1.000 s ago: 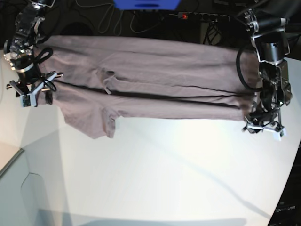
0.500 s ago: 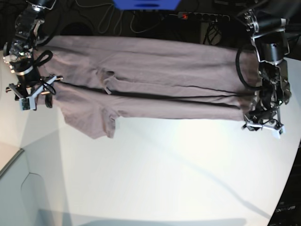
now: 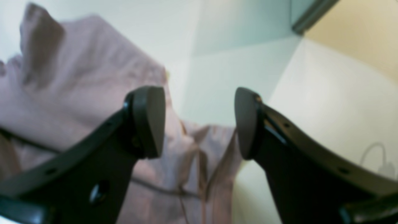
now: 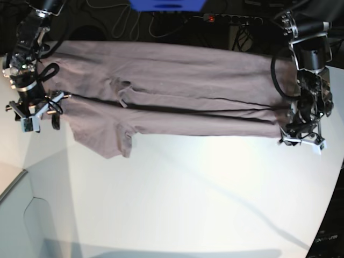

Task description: Layout the t-shirt on the table in an organized manner, then fold the t-shirt properly

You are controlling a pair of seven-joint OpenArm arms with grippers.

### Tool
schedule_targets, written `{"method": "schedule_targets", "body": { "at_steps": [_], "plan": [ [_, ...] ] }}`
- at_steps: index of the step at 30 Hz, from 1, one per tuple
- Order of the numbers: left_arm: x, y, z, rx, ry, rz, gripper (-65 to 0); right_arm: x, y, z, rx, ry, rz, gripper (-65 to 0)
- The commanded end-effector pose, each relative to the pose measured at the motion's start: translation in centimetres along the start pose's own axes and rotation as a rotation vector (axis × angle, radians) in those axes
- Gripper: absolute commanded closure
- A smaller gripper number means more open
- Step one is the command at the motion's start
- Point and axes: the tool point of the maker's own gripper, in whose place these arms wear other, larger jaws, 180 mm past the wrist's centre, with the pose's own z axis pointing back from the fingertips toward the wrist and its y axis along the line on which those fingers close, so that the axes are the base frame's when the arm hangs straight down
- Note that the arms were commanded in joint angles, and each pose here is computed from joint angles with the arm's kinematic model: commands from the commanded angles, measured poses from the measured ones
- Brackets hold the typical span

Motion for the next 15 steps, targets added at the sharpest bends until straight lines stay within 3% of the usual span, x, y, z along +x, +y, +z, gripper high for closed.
{"method": "schedule_targets", "body": {
  "at_steps": [1, 10, 15],
  "plan": [
    [2.0, 0.3, 0.1, 0.021, -0.04, 0.003, -21.7, 1.9, -0.8, 0.0, -0.017, -0.061, 0.009, -35.9],
    [1.8, 0.5, 0.0, 0.041, -0.034, 0.003, -21.7, 2.7, -1.1, -0.3, -0.022, -0.08, 0.008, -38.0],
    [1.0, -0.1, -0.2, 0.049, -0.01, -0.077, -21.5, 3.8, -1.2, -1.0, -0.024, -0.103, 0.004, -38.0]
  ]
}}
